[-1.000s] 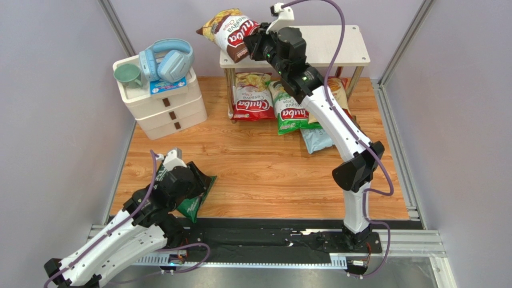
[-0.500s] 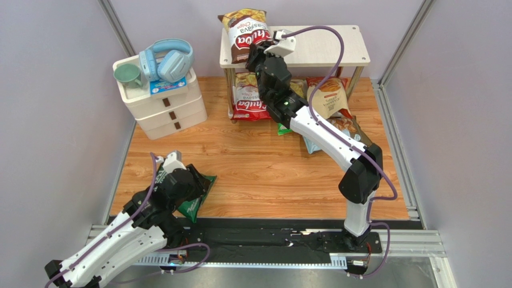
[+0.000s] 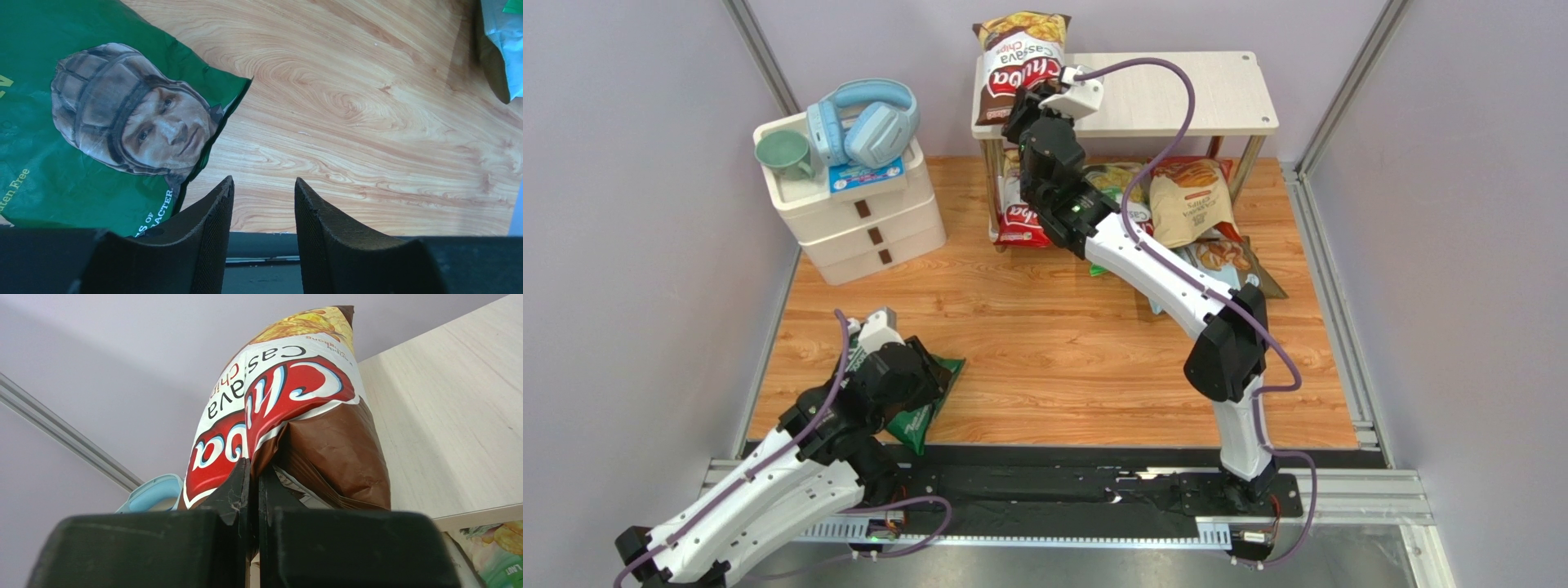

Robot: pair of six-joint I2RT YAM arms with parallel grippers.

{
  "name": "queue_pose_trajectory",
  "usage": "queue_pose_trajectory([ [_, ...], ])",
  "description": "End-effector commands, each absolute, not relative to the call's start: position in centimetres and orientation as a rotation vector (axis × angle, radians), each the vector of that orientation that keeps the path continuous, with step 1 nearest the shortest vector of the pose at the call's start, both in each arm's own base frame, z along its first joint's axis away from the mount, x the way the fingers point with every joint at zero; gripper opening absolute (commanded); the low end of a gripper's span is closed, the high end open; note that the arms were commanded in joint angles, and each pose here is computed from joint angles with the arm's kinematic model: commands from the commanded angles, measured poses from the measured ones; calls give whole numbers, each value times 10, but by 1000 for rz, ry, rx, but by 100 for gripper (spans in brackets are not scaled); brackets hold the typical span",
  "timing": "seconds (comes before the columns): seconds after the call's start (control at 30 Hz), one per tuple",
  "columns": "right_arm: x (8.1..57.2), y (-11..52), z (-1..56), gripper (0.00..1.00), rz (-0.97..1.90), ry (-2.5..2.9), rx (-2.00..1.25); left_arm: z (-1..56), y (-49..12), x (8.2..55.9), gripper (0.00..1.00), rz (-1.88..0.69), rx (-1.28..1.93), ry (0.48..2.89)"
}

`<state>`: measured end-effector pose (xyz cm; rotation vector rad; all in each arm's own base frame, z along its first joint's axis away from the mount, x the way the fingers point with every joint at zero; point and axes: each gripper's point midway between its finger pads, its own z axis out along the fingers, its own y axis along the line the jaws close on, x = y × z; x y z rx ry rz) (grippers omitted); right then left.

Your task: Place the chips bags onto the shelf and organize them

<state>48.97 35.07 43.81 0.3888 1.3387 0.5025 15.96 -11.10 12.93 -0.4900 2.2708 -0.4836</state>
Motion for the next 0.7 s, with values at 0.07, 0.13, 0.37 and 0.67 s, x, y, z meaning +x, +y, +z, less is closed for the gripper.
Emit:
queue_pose_trajectory([
  [0.07,499,365,422,0,570,1378,459,139,-102,158,47,-439,-483,2266],
  [0.13,499,370,410,22,589,1399,452,139,-100,157,47,-432,-485,2265],
  [0.37,485,369,402,68,637,1403,411,133,-101,158,47,-432,-490,2270],
  [0.67,465,352,414,84,662,1386,382,135,-106,162,47,-441,-480,2263],
])
